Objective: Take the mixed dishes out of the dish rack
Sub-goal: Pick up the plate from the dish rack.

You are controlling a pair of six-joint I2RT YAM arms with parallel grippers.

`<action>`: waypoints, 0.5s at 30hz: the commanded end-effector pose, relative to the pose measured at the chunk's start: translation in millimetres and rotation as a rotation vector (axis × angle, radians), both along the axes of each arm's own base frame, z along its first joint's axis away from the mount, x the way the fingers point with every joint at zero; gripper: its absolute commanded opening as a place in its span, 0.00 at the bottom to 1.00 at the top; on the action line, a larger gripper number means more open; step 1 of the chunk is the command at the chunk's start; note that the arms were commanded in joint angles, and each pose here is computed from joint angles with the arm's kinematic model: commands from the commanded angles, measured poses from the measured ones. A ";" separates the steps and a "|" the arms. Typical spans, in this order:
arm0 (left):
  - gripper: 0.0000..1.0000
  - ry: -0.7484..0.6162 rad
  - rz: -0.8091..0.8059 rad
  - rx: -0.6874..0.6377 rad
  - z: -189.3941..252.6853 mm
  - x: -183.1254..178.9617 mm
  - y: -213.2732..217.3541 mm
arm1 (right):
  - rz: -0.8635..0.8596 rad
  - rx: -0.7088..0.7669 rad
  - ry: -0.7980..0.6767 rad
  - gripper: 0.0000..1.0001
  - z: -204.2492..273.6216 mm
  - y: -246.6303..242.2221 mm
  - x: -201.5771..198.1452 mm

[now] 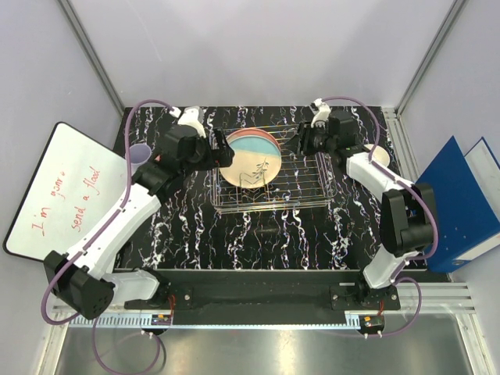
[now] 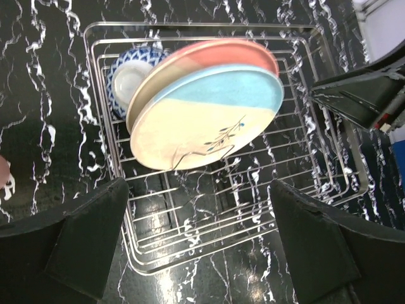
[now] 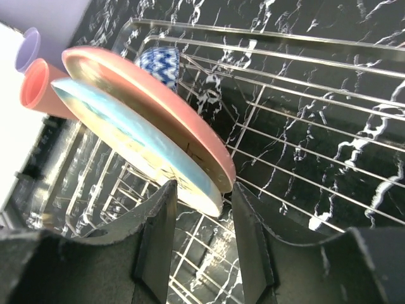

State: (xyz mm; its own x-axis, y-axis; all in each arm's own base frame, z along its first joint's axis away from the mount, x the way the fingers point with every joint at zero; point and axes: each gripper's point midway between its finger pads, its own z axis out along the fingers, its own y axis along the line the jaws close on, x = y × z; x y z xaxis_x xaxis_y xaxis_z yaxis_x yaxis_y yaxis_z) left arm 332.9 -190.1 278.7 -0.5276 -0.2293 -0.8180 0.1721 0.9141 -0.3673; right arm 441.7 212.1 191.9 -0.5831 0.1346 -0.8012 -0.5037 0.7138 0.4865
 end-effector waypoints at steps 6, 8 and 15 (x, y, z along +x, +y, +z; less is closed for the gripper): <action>0.97 -0.015 0.000 -0.002 -9.0 -2.2 3.5 | 0.109 -0.034 -0.177 0.45 9.0 51.9 8.7; 0.97 -0.017 -0.004 -0.004 -8.0 -3.4 3.2 | 0.123 -0.029 -0.182 0.45 10.1 55.3 8.9; 0.97 -0.015 -0.002 0.006 -11.3 -5.0 5.7 | 0.136 -0.095 -0.183 0.44 -4.8 53.7 17.8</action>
